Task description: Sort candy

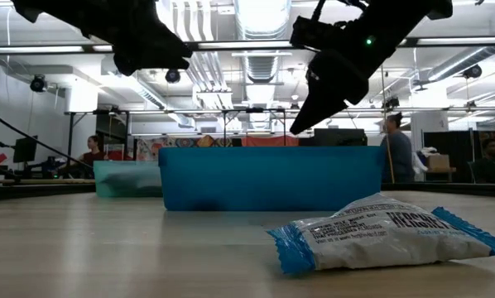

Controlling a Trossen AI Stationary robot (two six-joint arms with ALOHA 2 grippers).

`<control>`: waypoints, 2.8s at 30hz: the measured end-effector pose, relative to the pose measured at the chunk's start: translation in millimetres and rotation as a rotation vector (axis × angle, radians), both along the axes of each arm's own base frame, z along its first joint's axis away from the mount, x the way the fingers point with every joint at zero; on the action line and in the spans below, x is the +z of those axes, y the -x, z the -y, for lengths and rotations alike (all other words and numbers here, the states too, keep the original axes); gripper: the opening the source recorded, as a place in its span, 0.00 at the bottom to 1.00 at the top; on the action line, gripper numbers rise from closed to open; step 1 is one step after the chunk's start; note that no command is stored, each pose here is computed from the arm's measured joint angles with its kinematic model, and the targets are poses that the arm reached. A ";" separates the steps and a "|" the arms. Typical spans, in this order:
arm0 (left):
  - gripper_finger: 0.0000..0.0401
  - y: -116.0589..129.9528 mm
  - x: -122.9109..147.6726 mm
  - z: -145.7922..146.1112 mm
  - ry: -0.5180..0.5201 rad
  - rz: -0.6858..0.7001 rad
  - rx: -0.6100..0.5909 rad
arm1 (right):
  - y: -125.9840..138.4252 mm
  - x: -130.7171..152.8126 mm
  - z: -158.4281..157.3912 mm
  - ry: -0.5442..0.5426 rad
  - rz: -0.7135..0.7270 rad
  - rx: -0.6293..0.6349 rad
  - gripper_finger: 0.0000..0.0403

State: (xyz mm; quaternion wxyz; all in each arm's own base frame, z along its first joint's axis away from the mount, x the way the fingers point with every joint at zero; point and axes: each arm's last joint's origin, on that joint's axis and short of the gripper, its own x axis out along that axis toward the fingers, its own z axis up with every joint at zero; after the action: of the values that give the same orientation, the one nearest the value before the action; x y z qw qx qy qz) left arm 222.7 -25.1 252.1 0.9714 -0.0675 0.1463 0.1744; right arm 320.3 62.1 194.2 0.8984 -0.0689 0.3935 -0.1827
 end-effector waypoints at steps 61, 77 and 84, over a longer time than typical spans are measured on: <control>0.38 -109.8 -117.0 212.3 0.013 -0.039 -0.417 | 83.2 32.7 -175.6 -0.410 0.418 0.194 0.35; 0.48 -134.5 -138.9 222.7 -0.032 -0.046 -0.385 | 81.1 37.2 -177.7 -0.381 0.448 0.243 0.33; 0.59 -135.0 -144.7 217.9 -0.026 -0.062 -0.368 | 81.2 37.1 -177.7 -0.372 0.445 0.250 0.32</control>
State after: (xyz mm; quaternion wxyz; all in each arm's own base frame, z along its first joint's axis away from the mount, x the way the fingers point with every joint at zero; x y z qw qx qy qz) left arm 357.7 -242.9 107.4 0.9827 -0.0216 0.1839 -0.0025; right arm 239.2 239.8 231.4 0.9751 0.0904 0.2024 -0.0066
